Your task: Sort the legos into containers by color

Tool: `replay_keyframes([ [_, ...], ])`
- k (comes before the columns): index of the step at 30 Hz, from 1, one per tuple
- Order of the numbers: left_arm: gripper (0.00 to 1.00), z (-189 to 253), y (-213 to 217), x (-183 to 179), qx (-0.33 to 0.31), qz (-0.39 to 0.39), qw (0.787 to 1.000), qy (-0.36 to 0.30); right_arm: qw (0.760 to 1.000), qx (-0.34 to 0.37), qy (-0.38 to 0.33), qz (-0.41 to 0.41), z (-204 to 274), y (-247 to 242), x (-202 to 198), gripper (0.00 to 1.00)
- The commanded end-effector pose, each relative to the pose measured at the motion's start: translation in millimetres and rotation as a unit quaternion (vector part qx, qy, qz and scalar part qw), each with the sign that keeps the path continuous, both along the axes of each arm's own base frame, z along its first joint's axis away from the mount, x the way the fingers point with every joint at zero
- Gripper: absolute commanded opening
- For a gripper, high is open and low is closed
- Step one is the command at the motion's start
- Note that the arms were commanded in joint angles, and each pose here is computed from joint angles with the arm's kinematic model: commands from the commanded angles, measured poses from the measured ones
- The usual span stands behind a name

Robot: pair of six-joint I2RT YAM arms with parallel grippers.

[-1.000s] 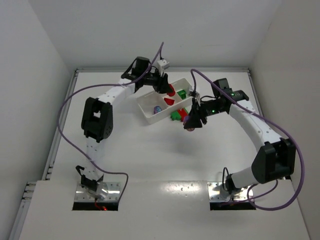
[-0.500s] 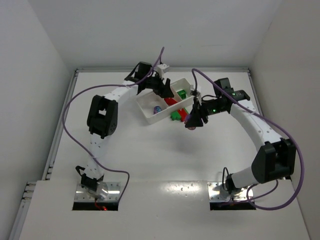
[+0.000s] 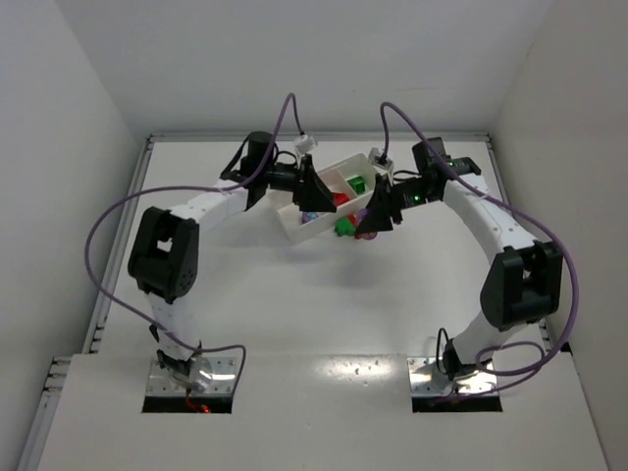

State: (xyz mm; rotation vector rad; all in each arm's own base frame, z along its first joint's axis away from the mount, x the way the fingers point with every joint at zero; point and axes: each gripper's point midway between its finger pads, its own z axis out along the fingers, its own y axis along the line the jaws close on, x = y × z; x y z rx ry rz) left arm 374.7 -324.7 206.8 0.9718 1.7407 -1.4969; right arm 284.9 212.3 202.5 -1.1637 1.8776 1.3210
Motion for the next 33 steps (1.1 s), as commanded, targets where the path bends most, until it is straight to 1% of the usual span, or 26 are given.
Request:
replay_keyframes([
  [1, 0.77, 48, 13, -39, -0.049, -0.054, 0.994, -0.081, 0.996, 0.083, 0.006, 0.032, 36, 12, -1, 0.01],
  [2, 0.77, 48, 15, -44, -0.049, -0.054, 0.994, -0.080, 0.995, 0.095, 0.015, 0.037, 40, 13, -5, 0.01],
  [3, 0.77, 44, 16, -48, -0.047, -0.055, 0.994, -0.078, 0.994, 0.099, 0.026, 0.038, 41, 13, -5, 0.01],
  [6, 0.74, 49, 18, -50, -0.045, -0.046, 0.994, -0.088, 0.993, 0.100, 0.046, 0.043, 39, 16, -10, 0.01],
  [9, 0.73, 51, 15, -49, -0.043, -0.037, 0.994, -0.093, 0.993, 0.099, 0.046, 0.050, 35, 18, -15, 0.01],
  [10, 0.73, 56, 12, -54, -0.045, -0.042, 0.993, -0.103, 0.993, 0.099, 0.046, 0.050, 35, 18, -15, 0.01],
  [14, 0.73, 59, 0, -63, -0.047, -0.055, 0.992, -0.108, 0.993, 0.099, 0.046, 0.054, 35, 20, -17, 0.01],
  [19, 0.73, 64, -10, -60, -0.051, -0.064, 0.991, -0.105, 0.993, 0.089, 0.044, 0.056, 29, 22, -18, 0.01],
  [20, 0.73, 64, -14, -65, -0.051, -0.069, 0.991, -0.100, 0.994, 0.085, 0.043, 0.055, 27, 21, -18, 0.01],
  [22, 0.73, 72, -18, -68, -0.057, -0.079, 0.989, -0.108, 0.994, 0.081, 0.038, 0.055, 26, 21, -17, 0.01],
  [29, 0.73, 73, -26, -72, -0.059, -0.092, 0.989, -0.100, 0.996, 0.069, 0.021, 0.060, 24, 25, -17, 0.01],
  [31, 0.73, 68, -26, -72, -0.055, -0.091, 0.990, -0.087, 0.996, 0.063, 0.024, 0.058, 20, 24, -18, 0.01],
  [32, 0.73, 72, -26, -71, -0.057, -0.091, 0.990, -0.092, 0.996, 0.063, 0.024, 0.058, 20, 24, -18, 0.01],
  [33, 0.73, 71, -29, -76, -0.057, -0.101, 0.989, -0.087, 0.996, 0.063, 0.024, 0.058, 20, 24, -18, 0.01],
])
